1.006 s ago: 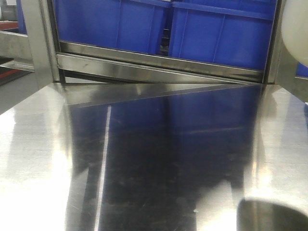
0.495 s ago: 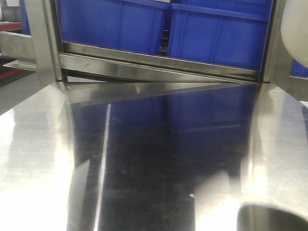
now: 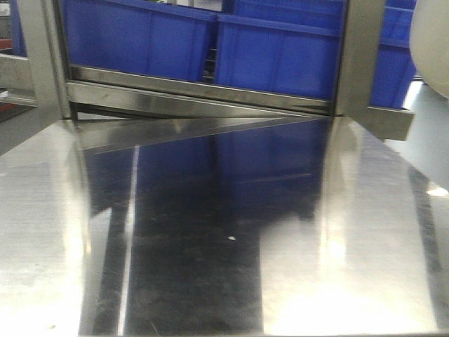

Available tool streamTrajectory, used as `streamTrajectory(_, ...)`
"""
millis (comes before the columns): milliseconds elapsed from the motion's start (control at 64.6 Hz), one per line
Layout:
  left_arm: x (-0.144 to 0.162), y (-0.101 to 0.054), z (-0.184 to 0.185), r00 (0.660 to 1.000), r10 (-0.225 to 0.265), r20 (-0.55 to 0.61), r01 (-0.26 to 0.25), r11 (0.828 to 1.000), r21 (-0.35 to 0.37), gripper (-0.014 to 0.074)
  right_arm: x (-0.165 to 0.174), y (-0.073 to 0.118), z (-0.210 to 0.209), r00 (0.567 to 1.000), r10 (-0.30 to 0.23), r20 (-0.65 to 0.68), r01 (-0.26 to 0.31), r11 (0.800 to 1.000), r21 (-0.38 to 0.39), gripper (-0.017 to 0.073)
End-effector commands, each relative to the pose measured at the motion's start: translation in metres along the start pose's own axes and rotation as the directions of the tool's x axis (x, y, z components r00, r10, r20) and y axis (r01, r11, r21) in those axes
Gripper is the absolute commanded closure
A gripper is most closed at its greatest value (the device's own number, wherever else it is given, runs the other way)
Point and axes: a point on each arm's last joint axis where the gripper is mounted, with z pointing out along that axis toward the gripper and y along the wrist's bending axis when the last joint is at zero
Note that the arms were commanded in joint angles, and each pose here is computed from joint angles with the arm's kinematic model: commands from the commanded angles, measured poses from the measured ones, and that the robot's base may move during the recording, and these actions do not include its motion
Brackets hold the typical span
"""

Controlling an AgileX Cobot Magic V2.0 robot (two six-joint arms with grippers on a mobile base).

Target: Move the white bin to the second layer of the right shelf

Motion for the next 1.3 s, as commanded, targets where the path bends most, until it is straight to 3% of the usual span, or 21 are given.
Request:
streamTrajectory(0, 0.0001, -0.0004, 0.0005, 0.997, -0.007, 0.078, 0.007, 1.000, 0.008, 0.0509, -0.0186, 0.0024, -0.0061, 0.990, 0.000, 0.138, 0.003, 1.000, -0.018, 0.0507)
streamTrajectory(1285, 0.0001, -0.0004, 0.0005, 0.997, -0.007, 0.078, 0.007, 1.000, 0.008, 0.0509, -0.0179, 0.0023, -0.0060, 0.991, 0.000, 0.130, 0.002, 1.000, -0.016, 0.0507)
